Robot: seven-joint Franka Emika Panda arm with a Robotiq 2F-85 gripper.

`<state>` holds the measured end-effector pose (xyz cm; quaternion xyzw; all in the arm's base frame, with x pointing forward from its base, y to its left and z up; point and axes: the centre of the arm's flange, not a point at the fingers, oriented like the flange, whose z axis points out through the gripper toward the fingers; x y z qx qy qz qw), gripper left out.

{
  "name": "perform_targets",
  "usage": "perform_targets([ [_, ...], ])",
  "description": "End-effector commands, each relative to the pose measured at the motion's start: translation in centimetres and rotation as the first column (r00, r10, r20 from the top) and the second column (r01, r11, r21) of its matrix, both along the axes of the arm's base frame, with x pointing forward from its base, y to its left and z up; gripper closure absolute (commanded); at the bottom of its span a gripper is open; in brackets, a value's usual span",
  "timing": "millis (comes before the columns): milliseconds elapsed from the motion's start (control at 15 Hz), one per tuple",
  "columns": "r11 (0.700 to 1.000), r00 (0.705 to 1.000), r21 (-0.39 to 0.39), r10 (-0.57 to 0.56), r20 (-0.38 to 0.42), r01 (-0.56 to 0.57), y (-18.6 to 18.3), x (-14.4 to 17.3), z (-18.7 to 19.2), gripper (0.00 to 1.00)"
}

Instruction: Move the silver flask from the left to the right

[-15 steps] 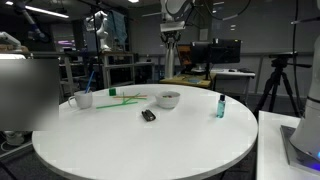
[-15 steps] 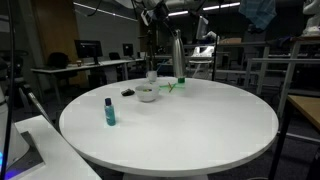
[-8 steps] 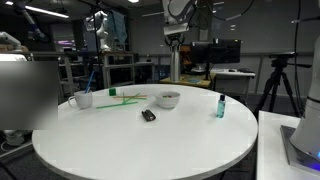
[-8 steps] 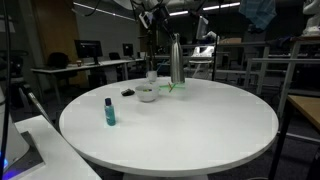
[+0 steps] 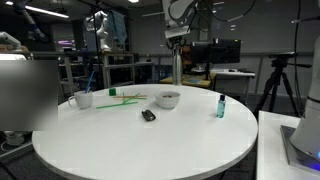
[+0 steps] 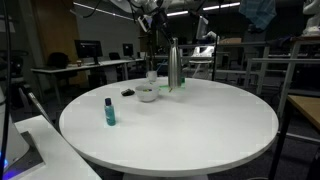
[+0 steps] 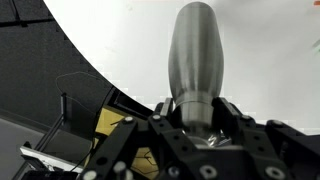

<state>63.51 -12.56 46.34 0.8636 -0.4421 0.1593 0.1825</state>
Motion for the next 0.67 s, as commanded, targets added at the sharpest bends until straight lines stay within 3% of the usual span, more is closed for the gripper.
perform_targets([
  [0,1.0,1.0,0.012,-0.022,0.013,0.022,0.2,-1.4,0.8,0.77],
  [600,0.998,0.998,0.056,-0.029,0.054,0.026,0.5,-1.5,-0.4,0.77],
])
